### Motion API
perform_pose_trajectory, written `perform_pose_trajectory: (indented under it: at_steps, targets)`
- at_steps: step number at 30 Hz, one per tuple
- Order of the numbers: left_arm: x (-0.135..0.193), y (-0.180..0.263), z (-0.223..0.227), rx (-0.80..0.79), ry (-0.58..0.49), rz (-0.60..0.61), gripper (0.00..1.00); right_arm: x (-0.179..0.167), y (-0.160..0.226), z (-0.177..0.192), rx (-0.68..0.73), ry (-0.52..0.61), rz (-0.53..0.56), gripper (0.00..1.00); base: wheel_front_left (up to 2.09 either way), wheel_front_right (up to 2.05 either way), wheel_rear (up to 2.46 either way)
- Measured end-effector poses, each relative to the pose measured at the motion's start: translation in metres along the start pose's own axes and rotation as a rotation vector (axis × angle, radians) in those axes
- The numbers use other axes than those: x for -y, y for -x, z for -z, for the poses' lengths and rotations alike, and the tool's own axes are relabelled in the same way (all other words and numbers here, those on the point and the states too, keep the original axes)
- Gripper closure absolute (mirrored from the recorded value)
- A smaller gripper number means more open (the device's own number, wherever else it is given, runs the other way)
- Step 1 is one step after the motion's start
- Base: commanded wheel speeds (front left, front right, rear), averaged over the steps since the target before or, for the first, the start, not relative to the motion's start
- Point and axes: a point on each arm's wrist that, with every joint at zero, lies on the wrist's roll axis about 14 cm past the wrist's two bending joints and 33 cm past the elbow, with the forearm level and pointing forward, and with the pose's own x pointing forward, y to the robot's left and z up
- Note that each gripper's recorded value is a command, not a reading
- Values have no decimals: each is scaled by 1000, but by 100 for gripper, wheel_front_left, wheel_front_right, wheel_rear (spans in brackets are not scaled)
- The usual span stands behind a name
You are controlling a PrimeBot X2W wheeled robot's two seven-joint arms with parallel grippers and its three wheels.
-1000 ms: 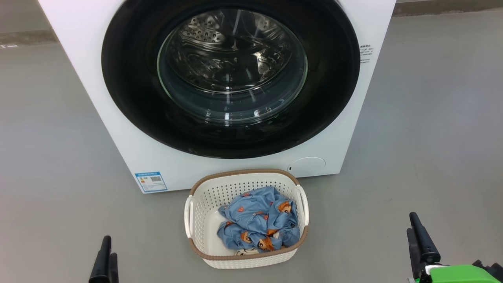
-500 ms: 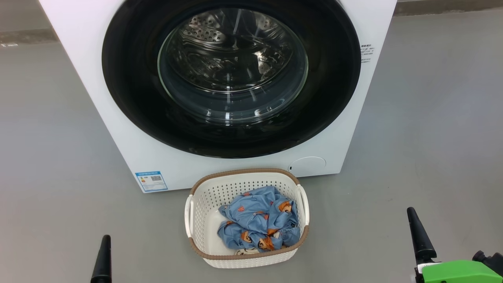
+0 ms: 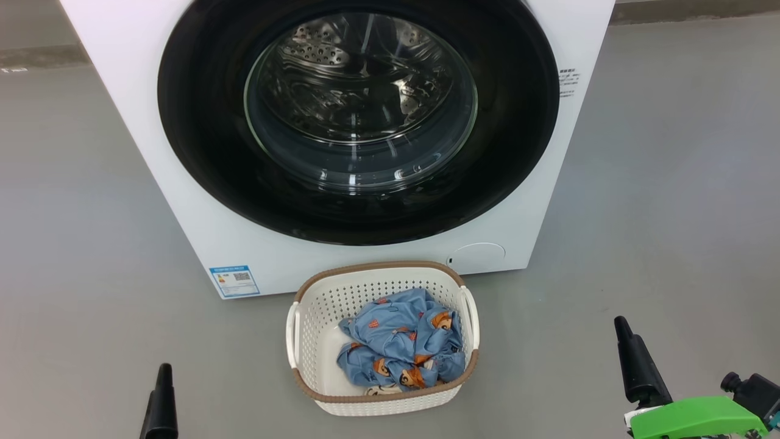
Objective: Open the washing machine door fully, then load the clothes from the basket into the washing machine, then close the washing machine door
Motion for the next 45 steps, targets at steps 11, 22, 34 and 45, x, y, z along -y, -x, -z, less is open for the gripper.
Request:
perform_pose_trajectory:
  at_steps: [11, 22, 34, 45]
  targets:
    - [-2, -1, -5, 19, -176, 0, 0, -9, -2, 3, -5, 177, -39, 0, 0, 0, 0]
    - [3, -1, -7, 26, -408, 26, 0, -17, -3, 3, -3, 358, -79, 0, 0, 0, 0]
    - [6, 1, -11, 44, -608, 47, 0, -20, -4, 6, -7, 528, -114, 0, 0, 0, 0]
    - [12, 0, -15, 64, -792, 78, 0, -19, -4, 6, -3, 677, -132, 0, 0, 0, 0]
